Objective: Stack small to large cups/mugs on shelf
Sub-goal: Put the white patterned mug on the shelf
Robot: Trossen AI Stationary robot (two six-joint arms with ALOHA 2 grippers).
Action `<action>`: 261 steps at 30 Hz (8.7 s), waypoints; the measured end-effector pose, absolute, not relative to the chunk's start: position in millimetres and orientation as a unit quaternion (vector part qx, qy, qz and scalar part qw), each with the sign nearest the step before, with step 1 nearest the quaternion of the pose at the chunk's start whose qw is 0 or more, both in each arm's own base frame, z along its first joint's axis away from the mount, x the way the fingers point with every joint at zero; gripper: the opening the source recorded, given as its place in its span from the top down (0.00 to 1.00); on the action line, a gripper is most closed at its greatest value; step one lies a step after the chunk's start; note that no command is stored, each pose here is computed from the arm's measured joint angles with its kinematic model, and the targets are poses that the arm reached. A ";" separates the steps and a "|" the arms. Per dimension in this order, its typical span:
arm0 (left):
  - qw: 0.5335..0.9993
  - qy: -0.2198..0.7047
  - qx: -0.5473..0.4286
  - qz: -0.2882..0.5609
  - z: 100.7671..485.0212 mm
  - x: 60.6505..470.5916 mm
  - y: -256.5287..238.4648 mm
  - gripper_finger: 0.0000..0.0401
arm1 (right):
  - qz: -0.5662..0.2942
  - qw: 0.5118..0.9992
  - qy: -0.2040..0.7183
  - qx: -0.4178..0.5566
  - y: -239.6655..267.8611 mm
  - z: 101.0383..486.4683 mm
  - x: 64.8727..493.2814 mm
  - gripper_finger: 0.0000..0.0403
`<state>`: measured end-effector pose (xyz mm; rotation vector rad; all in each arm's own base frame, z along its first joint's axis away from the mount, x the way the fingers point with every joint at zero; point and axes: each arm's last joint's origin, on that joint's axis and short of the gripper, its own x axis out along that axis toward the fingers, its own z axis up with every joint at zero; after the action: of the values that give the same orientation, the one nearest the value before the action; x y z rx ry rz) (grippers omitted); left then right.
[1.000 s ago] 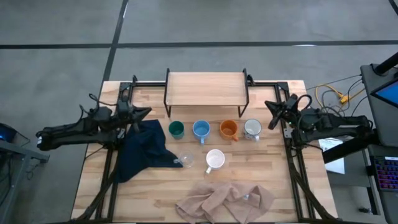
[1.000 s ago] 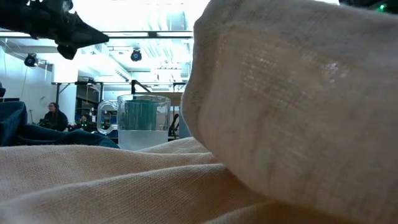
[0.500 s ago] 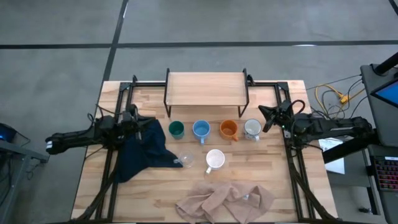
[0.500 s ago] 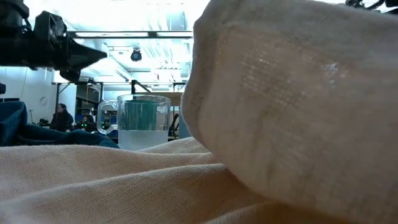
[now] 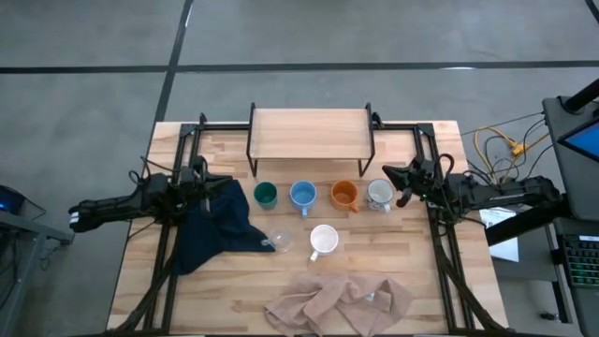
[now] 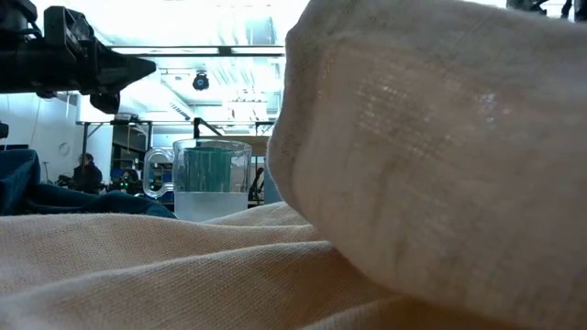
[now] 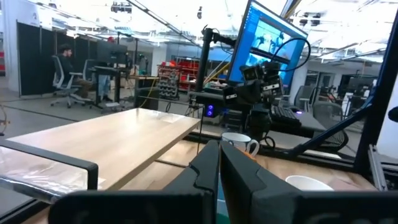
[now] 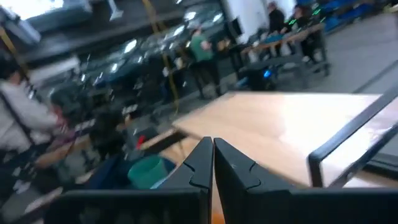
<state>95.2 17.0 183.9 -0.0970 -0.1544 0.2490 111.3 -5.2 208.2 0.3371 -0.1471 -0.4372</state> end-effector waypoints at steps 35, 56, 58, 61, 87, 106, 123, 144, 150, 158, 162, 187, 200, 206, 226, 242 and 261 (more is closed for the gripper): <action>0.988 -0.083 -0.060 0.120 184.9 95.1 16.8 1.00 | -0.257 0.917 0.191 0.236 2.1 247.4 60.5 0.98; 0.987 -0.093 -0.060 0.119 190.2 93.9 16.7 1.00 | -0.190 0.952 0.114 0.214 24.7 190.4 70.4 0.98; 0.987 -0.094 -0.060 0.119 190.2 93.9 16.7 1.00 | -0.179 0.948 0.142 0.223 23.9 192.3 67.7 0.98; 0.986 -0.095 -0.061 0.119 190.4 93.9 16.7 1.00 | -0.168 0.937 0.181 0.249 23.0 197.1 63.9 0.98; 0.986 -0.102 -0.060 0.118 192.0 93.6 16.6 1.00 | -0.194 0.868 0.315 0.331 47.4 191.0 87.2 0.98; 0.984 -0.139 -0.057 0.096 199.3 92.2 15.3 1.00 | -0.214 0.854 0.371 0.297 57.0 190.9 98.2 0.78; 0.985 -0.139 -0.057 0.088 199.4 92.4 14.8 1.00 | -0.275 0.876 0.310 0.249 62.1 184.5 117.0 0.58; 0.986 -0.136 -0.055 0.080 199.1 92.7 14.4 1.00 | -0.350 0.843 0.343 0.221 58.1 167.4 121.6 0.57; 0.986 -0.136 -0.055 0.080 199.0 92.7 14.4 1.00 | -0.382 0.839 0.328 0.206 52.4 164.8 126.0 0.57; 0.986 -0.135 -0.055 0.079 198.6 92.9 14.4 1.00 | -0.402 0.832 0.333 0.189 44.4 162.8 131.1 0.57; 0.986 -0.135 -0.055 0.079 198.5 92.9 14.3 1.00 | -0.406 0.830 0.333 0.188 42.5 163.0 132.3 0.59; 0.987 -0.125 -0.055 0.079 196.1 94.2 14.5 1.00 | -0.391 0.827 0.347 0.206 44.5 165.5 133.8 0.86; 0.988 -0.125 -0.055 0.077 195.9 94.2 14.3 1.00 | -0.403 0.815 0.377 0.177 43.9 200.5 131.8 0.86; 0.988 -0.125 -0.055 0.076 195.9 94.2 14.3 1.00 | -0.395 0.829 0.358 0.170 45.7 216.5 137.3 0.86; 0.987 -0.126 -0.067 0.074 195.9 94.3 14.3 1.00 | -0.357 0.879 0.299 0.104 49.9 321.0 168.1 0.86; 0.988 -0.127 -0.065 0.057 197.3 94.1 13.3 1.00 | -0.317 0.902 0.286 0.061 25.9 354.8 270.4 0.86; 0.989 -0.126 -0.062 0.038 197.8 94.0 12.1 1.00 | -0.184 0.939 0.270 0.109 -60.4 374.2 323.1 0.86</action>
<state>94.0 12.1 197.8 -0.1253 -0.2527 0.0756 323.1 -60.4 374.2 0.2228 0.5509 -0.3766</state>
